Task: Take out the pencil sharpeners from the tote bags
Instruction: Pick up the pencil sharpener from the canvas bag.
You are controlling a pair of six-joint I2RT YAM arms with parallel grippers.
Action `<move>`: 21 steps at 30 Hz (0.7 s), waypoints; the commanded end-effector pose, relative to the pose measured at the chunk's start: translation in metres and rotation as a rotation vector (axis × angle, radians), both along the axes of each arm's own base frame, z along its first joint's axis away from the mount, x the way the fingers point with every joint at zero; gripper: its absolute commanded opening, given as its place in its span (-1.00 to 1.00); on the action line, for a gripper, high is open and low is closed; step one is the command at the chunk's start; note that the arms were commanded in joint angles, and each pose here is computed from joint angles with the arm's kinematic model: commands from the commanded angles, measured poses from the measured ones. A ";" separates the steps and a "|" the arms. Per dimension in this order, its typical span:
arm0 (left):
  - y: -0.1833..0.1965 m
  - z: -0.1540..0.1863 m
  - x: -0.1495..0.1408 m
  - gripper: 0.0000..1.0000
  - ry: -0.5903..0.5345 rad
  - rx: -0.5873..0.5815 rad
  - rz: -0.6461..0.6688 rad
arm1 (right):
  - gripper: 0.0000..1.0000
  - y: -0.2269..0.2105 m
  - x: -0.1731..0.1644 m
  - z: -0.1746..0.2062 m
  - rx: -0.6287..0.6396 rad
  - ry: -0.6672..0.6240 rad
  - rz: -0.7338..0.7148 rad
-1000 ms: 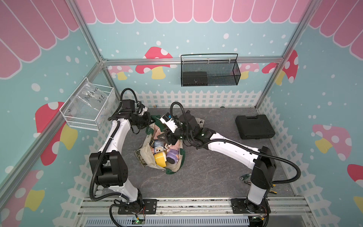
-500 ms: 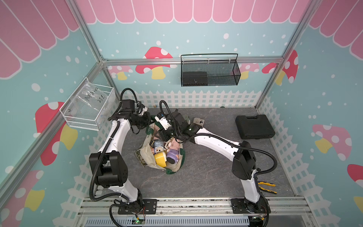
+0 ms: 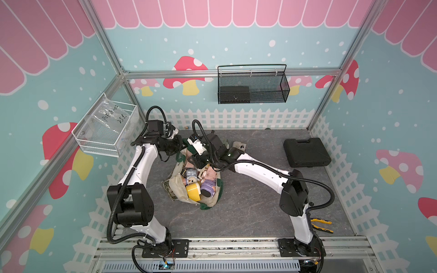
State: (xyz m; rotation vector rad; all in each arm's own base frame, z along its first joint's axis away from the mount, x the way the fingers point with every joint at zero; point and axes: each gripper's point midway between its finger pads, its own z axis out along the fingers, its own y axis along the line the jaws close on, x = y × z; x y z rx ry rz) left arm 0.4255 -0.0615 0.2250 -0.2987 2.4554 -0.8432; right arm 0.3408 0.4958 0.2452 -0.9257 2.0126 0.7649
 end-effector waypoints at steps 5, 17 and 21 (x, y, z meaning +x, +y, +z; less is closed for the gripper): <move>-0.012 0.029 0.004 -1.00 -0.109 -0.012 -0.041 | -0.01 -0.014 -0.002 0.029 0.005 -0.072 -0.019; -0.013 0.034 0.002 -1.00 -0.120 -0.019 -0.042 | 0.00 -0.051 -0.057 0.053 -0.001 -0.188 0.161; -0.013 0.035 0.002 -1.00 -0.123 -0.020 -0.043 | 0.06 -0.056 -0.087 0.050 -0.009 -0.272 0.313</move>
